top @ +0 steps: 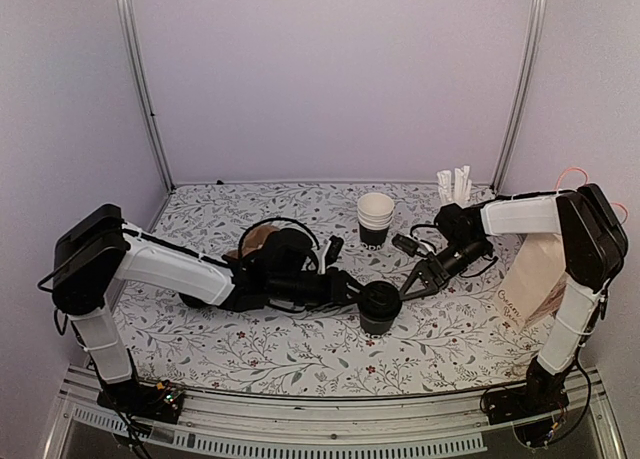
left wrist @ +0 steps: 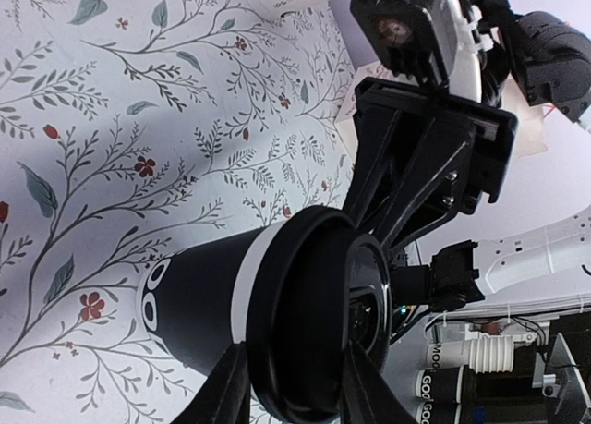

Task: Pack the takeout coffee

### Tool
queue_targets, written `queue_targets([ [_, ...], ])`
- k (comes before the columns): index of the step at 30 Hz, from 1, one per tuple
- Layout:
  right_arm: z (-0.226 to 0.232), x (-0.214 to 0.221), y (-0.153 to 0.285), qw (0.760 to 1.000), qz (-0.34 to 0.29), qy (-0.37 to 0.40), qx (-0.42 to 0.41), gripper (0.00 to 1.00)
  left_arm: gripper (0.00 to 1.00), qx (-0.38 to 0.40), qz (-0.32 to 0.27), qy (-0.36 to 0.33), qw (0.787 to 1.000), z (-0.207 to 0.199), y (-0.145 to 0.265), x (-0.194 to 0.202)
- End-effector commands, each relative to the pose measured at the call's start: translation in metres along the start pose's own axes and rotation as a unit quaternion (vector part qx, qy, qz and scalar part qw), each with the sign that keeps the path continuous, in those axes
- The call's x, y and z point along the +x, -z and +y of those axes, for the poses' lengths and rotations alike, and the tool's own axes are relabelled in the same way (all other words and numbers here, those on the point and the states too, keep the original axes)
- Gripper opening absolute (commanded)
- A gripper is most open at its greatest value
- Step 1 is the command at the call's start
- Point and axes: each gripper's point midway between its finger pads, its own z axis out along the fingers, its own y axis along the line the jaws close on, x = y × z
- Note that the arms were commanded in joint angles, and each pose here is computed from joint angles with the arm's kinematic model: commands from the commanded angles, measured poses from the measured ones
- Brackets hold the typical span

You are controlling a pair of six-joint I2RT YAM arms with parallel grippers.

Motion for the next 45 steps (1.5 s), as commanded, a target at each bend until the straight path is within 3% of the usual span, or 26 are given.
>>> queue_targets([
  [1,-0.089,0.071,-0.032,0.965,0.167,0.007,0.201,0.16,0.31,-0.188,0.085,0.044,0.977,0.123,0.010,0.072],
  [6,-0.039,0.035,-0.020,0.977,0.112,0.083,0.161,0.26,0.32,-0.150,0.043,-0.007,0.988,0.083,0.018,0.045],
  [10,0.000,0.019,-0.013,0.982,0.078,0.126,0.120,0.28,0.39,-0.134,-0.005,-0.048,0.990,0.045,0.030,0.009],
  [17,0.011,0.018,-0.010,0.982,0.069,0.139,0.110,0.36,0.49,-0.102,-0.066,-0.095,0.988,-0.008,0.049,-0.032],
  [27,0.031,0.011,0.005,0.974,0.066,0.174,0.126,0.41,0.50,-0.109,-0.065,-0.083,0.989,-0.012,0.061,-0.019],
  [29,0.037,0.003,0.012,0.971,0.059,0.187,0.140,0.42,0.62,-0.147,-0.067,-0.061,0.985,0.003,0.067,-0.008],
  [34,0.047,-0.016,0.020,0.967,0.044,0.197,0.154,0.46,0.65,-0.166,-0.064,-0.032,0.984,0.015,0.064,0.008],
  [39,0.046,-0.040,0.024,0.962,0.024,0.212,0.172,0.51,0.65,-0.112,-0.059,-0.017,0.992,0.003,0.050,0.016],
  [45,0.048,-0.054,0.013,0.967,0.022,0.216,0.130,0.61,0.64,-0.098,-0.067,-0.019,0.993,0.000,0.044,0.014],
])
